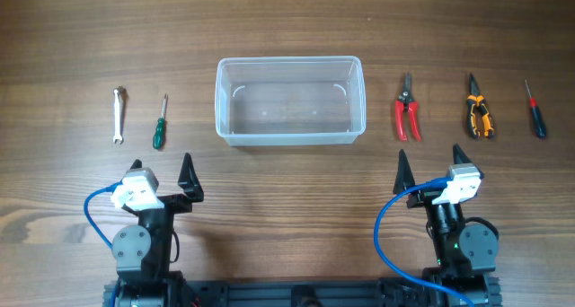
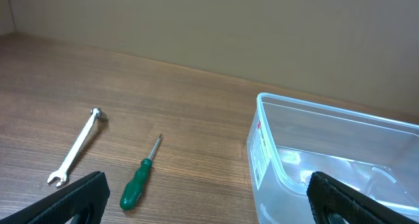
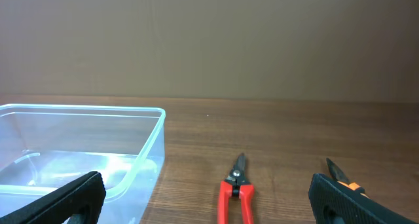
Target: Pack container
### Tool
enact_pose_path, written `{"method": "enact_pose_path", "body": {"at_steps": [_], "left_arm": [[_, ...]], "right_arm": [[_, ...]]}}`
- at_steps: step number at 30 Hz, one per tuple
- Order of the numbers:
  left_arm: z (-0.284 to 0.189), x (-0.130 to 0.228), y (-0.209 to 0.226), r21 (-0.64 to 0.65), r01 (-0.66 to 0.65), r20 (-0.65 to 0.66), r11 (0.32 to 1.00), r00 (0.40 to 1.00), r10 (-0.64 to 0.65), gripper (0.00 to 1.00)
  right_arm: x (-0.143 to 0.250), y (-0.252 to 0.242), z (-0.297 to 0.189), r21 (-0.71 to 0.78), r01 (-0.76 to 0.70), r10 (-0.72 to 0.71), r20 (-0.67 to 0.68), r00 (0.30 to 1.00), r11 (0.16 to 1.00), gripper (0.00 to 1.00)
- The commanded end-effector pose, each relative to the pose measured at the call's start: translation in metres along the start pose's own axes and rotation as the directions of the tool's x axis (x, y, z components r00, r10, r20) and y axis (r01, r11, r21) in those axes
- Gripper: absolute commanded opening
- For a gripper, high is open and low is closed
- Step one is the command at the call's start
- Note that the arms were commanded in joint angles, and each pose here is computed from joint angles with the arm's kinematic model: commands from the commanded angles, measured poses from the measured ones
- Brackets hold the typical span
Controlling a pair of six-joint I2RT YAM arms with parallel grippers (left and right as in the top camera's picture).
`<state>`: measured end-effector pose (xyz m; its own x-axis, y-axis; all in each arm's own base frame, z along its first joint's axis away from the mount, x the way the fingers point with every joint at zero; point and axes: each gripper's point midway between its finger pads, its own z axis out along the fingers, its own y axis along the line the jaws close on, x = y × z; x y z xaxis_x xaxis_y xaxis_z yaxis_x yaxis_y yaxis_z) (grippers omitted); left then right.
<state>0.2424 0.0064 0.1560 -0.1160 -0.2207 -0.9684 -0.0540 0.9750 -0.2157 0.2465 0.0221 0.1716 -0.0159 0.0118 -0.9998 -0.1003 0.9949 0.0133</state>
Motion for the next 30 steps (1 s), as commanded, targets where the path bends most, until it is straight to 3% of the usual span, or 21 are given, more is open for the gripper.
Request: {"method": "enact_pose_path", "body": {"at_steps": [1,20,23,26,30], "left_arm": [[0.0003,0.0011,0.0010,-0.006,-0.017,0.005,1.000,1.000,0.017,1.00],[0.0003,0.0011,0.0010,-0.006,-0.017,0.005,1.000,1.000,0.017,1.00],[0.0003,0.0011,0.0010,-0.006,-0.017,0.005,1.000,1.000,0.017,1.00],[0.0003,0.0011,0.0010,-0.006,-0.017,0.005,1.000,1.000,0.017,1.00],[0.0003,0.0011,0.0010,-0.006,-0.017,0.005,1.000,1.000,0.017,1.00]], "right_arm": [[-0.0039,0.0043,-0.0008,-0.022,0.011,-0.011,0.018,1.000,1.000,1.00],[-0.0040,0.0049,-0.0009,-0.026,0.006,-0.005,0.018,1.000,1.000,1.00],[-0.0040,0.0076,-0.0009,-0.044,-0.211,0.212,0.009,0.977,0.977,1.00],[-0.0040,0.0074,-0.0009,-0.044,-0.445,0.446,-0.002,0.895,0.894,1.00],[-0.0040,0.0070,-0.0009,-0.041,-0.521,0.521,-0.004,0.853,0.852,1.00]]}}
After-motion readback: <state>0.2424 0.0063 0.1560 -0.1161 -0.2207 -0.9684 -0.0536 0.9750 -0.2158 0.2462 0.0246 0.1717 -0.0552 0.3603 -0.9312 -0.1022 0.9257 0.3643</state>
